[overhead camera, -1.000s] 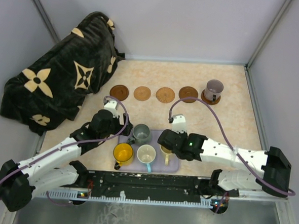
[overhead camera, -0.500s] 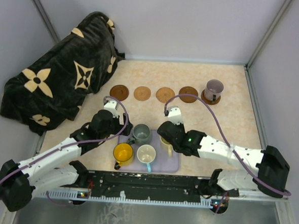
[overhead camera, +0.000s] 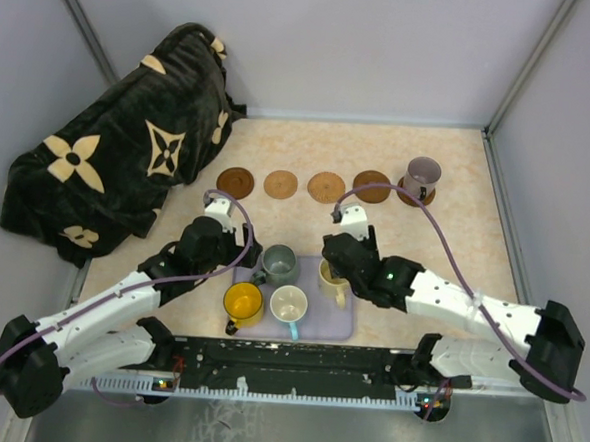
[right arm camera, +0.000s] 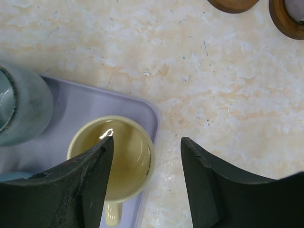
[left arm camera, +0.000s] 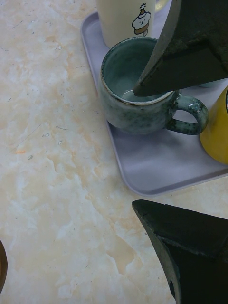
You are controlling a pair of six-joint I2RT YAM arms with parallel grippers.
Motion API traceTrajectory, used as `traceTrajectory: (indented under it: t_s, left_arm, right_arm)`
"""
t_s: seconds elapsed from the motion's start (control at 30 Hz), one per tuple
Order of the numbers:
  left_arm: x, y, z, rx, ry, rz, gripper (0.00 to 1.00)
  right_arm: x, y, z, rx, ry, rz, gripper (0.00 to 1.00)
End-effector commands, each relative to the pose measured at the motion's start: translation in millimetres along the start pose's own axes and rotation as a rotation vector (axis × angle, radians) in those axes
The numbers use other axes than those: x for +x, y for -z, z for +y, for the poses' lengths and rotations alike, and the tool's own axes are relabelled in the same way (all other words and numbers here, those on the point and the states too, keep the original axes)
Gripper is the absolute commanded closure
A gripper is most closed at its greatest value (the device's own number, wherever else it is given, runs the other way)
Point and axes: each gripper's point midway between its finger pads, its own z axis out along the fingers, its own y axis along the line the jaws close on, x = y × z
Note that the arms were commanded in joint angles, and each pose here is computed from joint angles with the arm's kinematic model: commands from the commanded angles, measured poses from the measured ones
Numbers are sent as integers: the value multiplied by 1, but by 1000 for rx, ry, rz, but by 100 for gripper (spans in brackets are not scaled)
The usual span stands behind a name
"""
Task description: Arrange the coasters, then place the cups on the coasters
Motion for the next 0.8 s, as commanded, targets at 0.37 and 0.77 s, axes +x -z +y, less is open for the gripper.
traceTrajectory:
  t_s: [0.37,0.77]
  left_arm:
    - [-7,2,-6,18,-17,-10,3]
    - [-6,3,-6,22,-12,-10,4]
  right_arm:
    - [19,63,18,-235,-170,152,50]
    - [60,57,35,-239,-162,242,51]
